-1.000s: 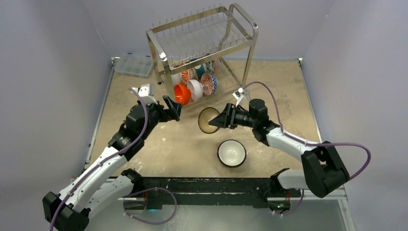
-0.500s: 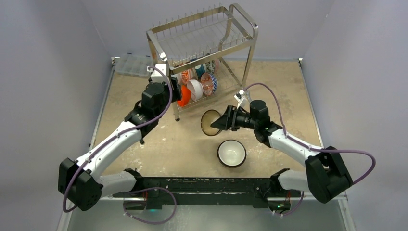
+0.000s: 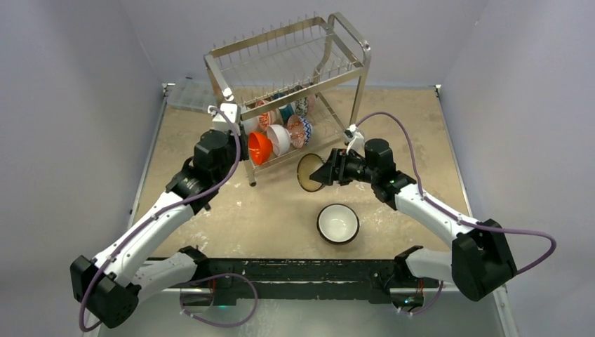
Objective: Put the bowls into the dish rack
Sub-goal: Move the dish rack to the center of the board, then place the bowl in the dish rack, then move the dish rack to the center of the board.
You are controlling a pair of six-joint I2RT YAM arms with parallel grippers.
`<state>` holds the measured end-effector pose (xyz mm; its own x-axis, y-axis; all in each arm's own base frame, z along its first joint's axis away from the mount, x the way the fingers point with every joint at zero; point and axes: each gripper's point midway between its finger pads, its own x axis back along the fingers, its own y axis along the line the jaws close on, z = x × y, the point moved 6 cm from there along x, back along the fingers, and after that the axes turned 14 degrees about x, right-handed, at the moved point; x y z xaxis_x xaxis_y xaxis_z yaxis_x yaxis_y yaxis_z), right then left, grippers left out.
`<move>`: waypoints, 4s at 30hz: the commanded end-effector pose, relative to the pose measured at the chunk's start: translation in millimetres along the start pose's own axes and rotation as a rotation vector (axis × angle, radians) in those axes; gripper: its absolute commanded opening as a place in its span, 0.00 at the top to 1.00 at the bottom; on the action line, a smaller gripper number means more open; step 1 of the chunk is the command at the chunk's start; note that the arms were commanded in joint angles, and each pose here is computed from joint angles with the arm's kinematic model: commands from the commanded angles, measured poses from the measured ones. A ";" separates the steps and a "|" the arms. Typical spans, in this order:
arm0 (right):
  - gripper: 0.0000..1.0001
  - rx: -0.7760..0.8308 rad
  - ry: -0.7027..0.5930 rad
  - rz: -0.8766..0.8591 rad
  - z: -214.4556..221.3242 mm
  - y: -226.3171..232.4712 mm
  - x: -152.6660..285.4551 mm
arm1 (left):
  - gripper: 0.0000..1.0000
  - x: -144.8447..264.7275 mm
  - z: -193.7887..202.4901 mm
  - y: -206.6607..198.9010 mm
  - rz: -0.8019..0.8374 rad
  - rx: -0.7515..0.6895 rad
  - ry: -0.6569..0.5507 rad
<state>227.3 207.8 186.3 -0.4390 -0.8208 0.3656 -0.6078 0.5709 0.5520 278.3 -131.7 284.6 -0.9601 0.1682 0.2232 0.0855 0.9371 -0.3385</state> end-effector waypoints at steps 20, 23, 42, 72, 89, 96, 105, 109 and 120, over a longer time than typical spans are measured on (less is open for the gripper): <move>1.00 0.395 -0.173 0.159 -85.2 -8.9 -7.9 | 0.53 104.3 -3.7 36.0 0.007 0.135 -0.001; 1.00 0.427 -0.195 0.183 -93.7 -13.2 -12.8 | 0.23 107.4 1.0 38.2 0.015 0.133 0.008; 1.00 0.621 -0.220 0.529 -98.7 -20.9 -58.1 | 0.01 139.5 9.3 59.4 0.067 0.177 -0.132; 0.99 0.671 -0.038 0.626 -76.3 -60.8 -111.2 | 0.02 133.8 13.9 60.6 0.031 0.169 -0.097; 0.01 0.604 -0.070 0.664 -82.7 -48.5 -84.3 | 0.02 130.3 16.2 59.7 0.027 0.163 -0.080; 0.01 0.538 -0.081 0.634 -78.3 -35.6 -65.4 | 0.02 127.8 18.4 58.8 0.027 0.157 -0.067; 0.02 0.461 -0.046 0.546 -51.0 -37.2 -42.9 | 0.17 122.4 23.1 41.5 0.150 0.129 -0.011; 0.05 0.395 -0.075 0.489 -49.7 -46.9 -23.3 | 0.25 114.5 24.9 34.5 0.162 0.126 0.031; 0.13 0.335 -0.072 0.481 -39.6 -60.4 5.0 | 0.77 66.9 25.3 27.9 0.030 0.133 0.043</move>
<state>275.8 180.8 155.9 -0.6670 -0.4806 0.5694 -0.5998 0.7997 -0.0277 190.4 -95.5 258.4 -0.9297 0.2580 0.2627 0.1168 0.8833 -0.4540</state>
